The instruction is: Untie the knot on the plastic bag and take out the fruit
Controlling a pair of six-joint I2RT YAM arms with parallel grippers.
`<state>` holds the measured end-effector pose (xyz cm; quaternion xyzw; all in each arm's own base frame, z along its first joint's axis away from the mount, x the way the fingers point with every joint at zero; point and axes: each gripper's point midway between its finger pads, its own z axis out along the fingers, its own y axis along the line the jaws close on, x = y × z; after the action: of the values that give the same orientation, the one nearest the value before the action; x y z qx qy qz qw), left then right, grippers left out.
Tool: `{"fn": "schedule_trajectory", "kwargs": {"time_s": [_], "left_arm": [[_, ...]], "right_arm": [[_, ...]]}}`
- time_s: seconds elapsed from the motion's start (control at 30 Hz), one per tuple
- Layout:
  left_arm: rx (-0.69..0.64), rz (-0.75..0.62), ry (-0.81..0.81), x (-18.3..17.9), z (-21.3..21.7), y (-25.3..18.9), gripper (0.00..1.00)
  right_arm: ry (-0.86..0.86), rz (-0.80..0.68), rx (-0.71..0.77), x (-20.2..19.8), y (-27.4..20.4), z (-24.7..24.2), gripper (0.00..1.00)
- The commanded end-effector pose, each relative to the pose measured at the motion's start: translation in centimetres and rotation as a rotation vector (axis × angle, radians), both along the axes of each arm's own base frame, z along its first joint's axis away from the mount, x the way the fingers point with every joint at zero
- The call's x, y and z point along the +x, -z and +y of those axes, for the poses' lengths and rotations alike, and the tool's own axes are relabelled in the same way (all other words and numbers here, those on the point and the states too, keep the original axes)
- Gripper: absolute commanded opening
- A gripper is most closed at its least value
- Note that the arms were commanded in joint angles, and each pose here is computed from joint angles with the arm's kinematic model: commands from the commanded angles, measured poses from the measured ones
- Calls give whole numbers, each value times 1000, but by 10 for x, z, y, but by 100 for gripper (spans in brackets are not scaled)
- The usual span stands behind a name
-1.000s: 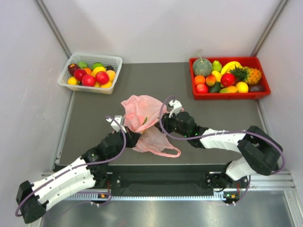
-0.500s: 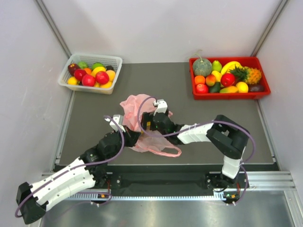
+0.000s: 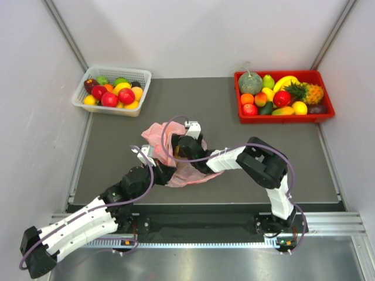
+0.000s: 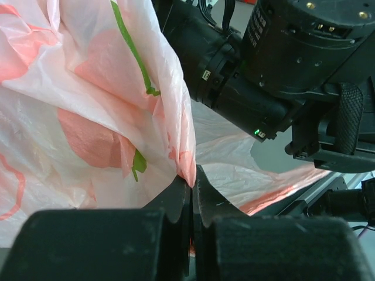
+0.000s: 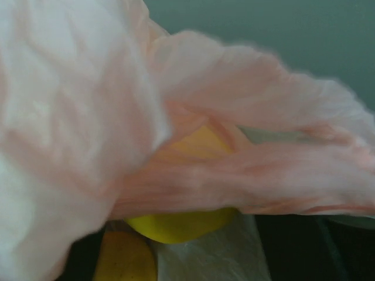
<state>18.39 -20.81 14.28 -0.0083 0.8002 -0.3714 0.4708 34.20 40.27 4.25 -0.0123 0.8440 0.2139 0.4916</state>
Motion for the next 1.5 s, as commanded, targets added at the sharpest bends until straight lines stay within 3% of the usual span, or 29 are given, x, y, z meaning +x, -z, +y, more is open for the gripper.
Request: {"fn": "schedule_trajectory", "kwargs": {"time_s": [0.0,0.07,0.1,0.17,0.2,0.27,0.33,0.5,0.6,0.83,0.97,1.1,1.27,1.47], "left_arm": [[-62,-28,21,-2,-6,-12,0],[-65,-29,16,-2,-5,-12,0],[-65,-31,12,-2,-4,-12,0],[-69,-39,2,-1,-1,-15,0],[-51,-28,-10,-1,2,-10,0],[-43,-29,-22,-1,6,-10,0],[-37,-33,-37,1,9,-9,0],[-25,-29,-57,2,12,-7,0],[-22,-28,-77,6,13,-7,0],[-17,-31,-111,15,11,-11,0],[-10,-25,-136,20,11,-11,0],[5,-22,-146,22,12,-8,0],[-6,-26,-140,22,10,-7,0],[-12,-33,-143,23,11,-6,0]], "right_arm": [[1,19,35,3,-2,-3,87],[-4,24,49,2,-3,-16,71],[-6,6,74,3,-11,-18,54],[-4,-18,72,0,-22,-34,38],[-3,-30,75,-1,-28,-38,25],[-13,-55,60,-6,-40,-54,8],[-34,-64,48,-13,-47,-63,1],[-96,-60,3,-40,-64,-92,0],[-246,32,-31,-64,-62,-93,0],[-722,202,14,-167,-75,-94,0],[-717,226,-18,-188,-82,-121,0],[-506,154,-68,-171,-100,-159,0],[-48,31,-107,-117,-135,-239,0],[442,20,-120,-42,-164,-340,0]]}}
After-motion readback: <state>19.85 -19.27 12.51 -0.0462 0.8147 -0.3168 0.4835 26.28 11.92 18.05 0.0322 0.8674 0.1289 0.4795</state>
